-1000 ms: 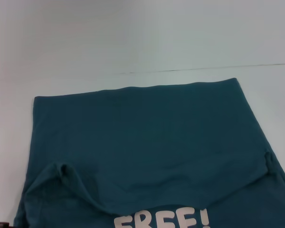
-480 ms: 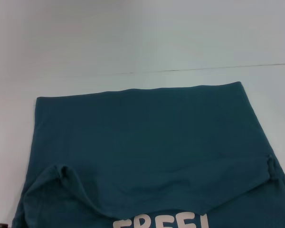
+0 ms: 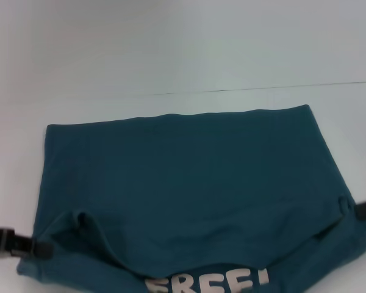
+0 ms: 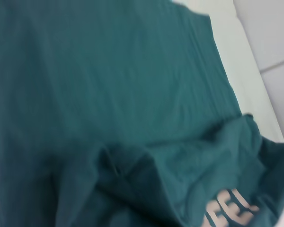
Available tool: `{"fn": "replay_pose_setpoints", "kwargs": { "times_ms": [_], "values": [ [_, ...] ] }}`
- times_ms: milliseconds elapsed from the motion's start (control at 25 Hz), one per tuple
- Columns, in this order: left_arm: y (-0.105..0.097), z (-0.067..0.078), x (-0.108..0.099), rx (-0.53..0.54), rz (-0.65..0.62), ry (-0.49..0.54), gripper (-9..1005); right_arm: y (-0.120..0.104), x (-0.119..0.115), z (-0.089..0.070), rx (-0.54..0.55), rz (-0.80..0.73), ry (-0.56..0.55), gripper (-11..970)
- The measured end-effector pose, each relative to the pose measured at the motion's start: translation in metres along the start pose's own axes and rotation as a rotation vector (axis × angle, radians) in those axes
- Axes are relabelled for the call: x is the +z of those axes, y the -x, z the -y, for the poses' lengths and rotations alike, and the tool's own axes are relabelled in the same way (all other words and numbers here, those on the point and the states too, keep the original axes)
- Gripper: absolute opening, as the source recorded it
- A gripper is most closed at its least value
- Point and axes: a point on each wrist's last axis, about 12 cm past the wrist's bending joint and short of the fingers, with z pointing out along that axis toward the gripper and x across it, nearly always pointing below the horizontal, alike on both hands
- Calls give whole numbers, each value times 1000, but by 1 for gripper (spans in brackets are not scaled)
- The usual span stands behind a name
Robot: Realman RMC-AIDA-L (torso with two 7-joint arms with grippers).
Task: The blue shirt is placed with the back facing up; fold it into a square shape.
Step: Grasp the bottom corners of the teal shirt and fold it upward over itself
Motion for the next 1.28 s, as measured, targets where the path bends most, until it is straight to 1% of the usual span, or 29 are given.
{"fn": "replay_pose_setpoints", "kwargs": {
  "times_ms": [160, 200, 240, 440, 640, 800, 920, 1040, 1080, 1120, 1200, 1280],
  "values": [
    [16, 2, -6, -30, 41, 23, 50, 8, -10, 0, 18, 95, 13, 39],
    [20, 3, -8, -40, 53, 30, 50, 13, -16, 1, 26, 151, 22, 39],
    [23, 3, -9, -51, 64, 37, 50, 13, -16, 1, 26, 151, 22, 39],
    [40, 3, -11, -106, 124, 82, 50, 22, -23, 5, 58, 272, 16, 40],
    [56, 4, -10, -137, 171, 121, 51, 33, -21, 11, 102, 373, 12, 40],
    [67, 3, -1, -159, 200, 171, 52, 40, -9, 19, 142, 461, -17, 40],
    [71, 1, 8, -168, 189, 204, 54, 43, 6, 26, 162, 476, -63, 40],
    [74, 4, 12, -150, 172, 209, 57, 47, 15, 25, 147, 451, -95, 39],
    [74, 6, 12, -144, 170, 206, 58, 47, 16, 24, 143, 444, -93, 39],
    [77, 11, 10, -125, 174, 190, 58, 48, 15, 23, 138, 441, -89, 39],
    [78, 12, 8, -118, 181, 187, 60, 50, 9, 20, 130, 458, -79, 39],
    [85, 15, 2, -114, 207, 190, 62, 54, 0, 19, 127, 499, -76, 39]
  ]
}}
